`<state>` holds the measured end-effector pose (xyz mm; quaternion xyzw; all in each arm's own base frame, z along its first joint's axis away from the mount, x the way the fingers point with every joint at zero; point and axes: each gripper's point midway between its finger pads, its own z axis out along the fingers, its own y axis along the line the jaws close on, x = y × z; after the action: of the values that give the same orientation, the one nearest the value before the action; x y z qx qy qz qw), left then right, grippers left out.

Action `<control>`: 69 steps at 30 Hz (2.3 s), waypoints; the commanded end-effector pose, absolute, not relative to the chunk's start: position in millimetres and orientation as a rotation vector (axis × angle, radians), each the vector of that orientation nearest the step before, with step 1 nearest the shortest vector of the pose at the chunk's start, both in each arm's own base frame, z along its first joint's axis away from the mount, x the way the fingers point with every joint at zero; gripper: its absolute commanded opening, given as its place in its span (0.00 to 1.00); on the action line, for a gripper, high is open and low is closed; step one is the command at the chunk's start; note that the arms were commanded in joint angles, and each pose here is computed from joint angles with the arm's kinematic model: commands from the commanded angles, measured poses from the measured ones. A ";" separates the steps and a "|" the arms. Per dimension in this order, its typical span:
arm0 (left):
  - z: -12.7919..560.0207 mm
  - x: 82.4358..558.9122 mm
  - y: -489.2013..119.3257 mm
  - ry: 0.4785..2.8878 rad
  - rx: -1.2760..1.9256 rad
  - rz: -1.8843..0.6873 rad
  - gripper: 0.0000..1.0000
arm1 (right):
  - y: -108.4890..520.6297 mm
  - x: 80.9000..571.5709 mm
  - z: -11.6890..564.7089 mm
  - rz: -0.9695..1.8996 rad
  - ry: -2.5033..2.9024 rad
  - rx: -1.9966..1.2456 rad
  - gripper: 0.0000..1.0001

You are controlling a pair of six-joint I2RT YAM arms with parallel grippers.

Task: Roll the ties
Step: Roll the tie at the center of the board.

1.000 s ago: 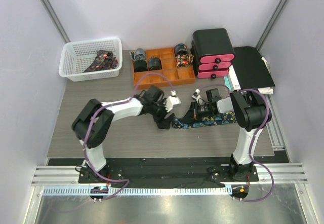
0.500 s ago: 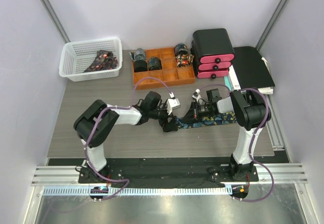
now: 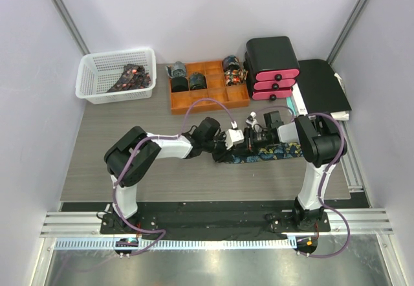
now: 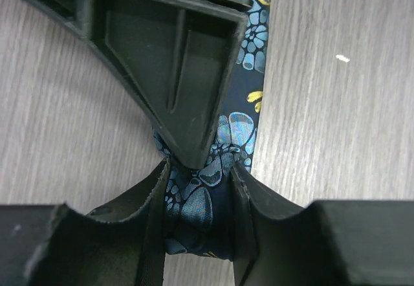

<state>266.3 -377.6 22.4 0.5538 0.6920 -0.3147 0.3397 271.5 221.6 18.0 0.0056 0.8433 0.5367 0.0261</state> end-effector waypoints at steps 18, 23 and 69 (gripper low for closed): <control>-23.7 249.7 -325.4 2.016 1.741 -0.474 0.31 | 238.3 275.9 50.0 1.600 2.606 -0.040 0.48; -27.3 246.9 -327.5 2.027 1.746 -0.497 0.32 | 245.9 277.7 37.3 1.591 2.603 -0.058 0.48; 72.5 260.1 -372.2 1.403 1.235 -0.869 0.95 | 196.9 225.7 -44.4 1.586 2.977 0.107 0.01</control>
<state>236.0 -344.3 33.1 0.5366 0.6466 -0.3591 0.4062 272.6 213.7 15.1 -0.0258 0.8250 0.5640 -0.0248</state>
